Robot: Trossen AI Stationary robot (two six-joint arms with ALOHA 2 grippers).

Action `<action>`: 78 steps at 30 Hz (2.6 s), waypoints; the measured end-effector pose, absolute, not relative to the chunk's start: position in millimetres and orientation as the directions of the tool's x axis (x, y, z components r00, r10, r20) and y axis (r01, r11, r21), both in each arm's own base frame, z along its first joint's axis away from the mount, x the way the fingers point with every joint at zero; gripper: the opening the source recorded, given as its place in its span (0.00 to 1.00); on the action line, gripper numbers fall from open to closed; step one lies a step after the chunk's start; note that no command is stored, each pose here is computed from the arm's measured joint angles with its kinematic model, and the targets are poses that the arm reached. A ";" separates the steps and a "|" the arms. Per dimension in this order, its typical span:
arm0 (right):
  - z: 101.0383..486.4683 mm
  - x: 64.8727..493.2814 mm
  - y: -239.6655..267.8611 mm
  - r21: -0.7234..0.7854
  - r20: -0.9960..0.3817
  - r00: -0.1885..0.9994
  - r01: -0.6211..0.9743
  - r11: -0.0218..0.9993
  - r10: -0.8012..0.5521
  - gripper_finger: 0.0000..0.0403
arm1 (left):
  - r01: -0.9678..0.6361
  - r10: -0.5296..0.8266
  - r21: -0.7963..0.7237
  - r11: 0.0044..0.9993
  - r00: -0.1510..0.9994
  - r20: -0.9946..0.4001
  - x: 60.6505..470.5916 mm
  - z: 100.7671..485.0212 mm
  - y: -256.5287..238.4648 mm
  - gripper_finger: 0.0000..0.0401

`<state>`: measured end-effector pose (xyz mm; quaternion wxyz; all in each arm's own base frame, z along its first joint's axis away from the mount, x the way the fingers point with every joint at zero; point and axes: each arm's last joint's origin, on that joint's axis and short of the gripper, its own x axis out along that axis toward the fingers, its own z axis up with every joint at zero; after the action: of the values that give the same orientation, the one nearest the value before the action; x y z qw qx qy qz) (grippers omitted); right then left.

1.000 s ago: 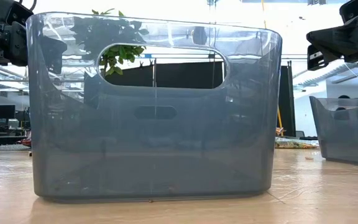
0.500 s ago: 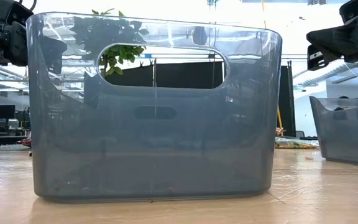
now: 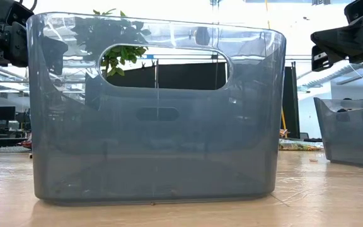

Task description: Pick and place Granola Bars by type

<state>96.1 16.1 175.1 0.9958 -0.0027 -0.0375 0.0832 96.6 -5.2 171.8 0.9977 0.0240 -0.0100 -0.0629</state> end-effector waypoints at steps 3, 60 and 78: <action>175.1 96.1 16.1 -0.012 0.074 0.983 -0.165 0.986 0.166 0.01 | 0.124 -0.125 0.049 0.991 0.992 0.017 96.6 171.8 -5.2 0.06; 182.0 100.5 1.6 0.050 0.115 0.939 0.322 0.946 -0.325 0.01 | 0.125 -0.126 0.049 0.991 0.992 0.017 96.6 171.8 -5.2 0.06; 240.0 188.3 -109.6 -0.231 -0.827 0.182 0.753 0.617 -0.531 0.01 | 0.125 -0.126 0.049 0.991 0.992 0.017 96.6 171.9 -5.2 0.06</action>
<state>188.3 -109.6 240.0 0.7600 0.1152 0.4803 -0.4224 96.6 -5.2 171.9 0.9977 0.0240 -0.0102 -0.0628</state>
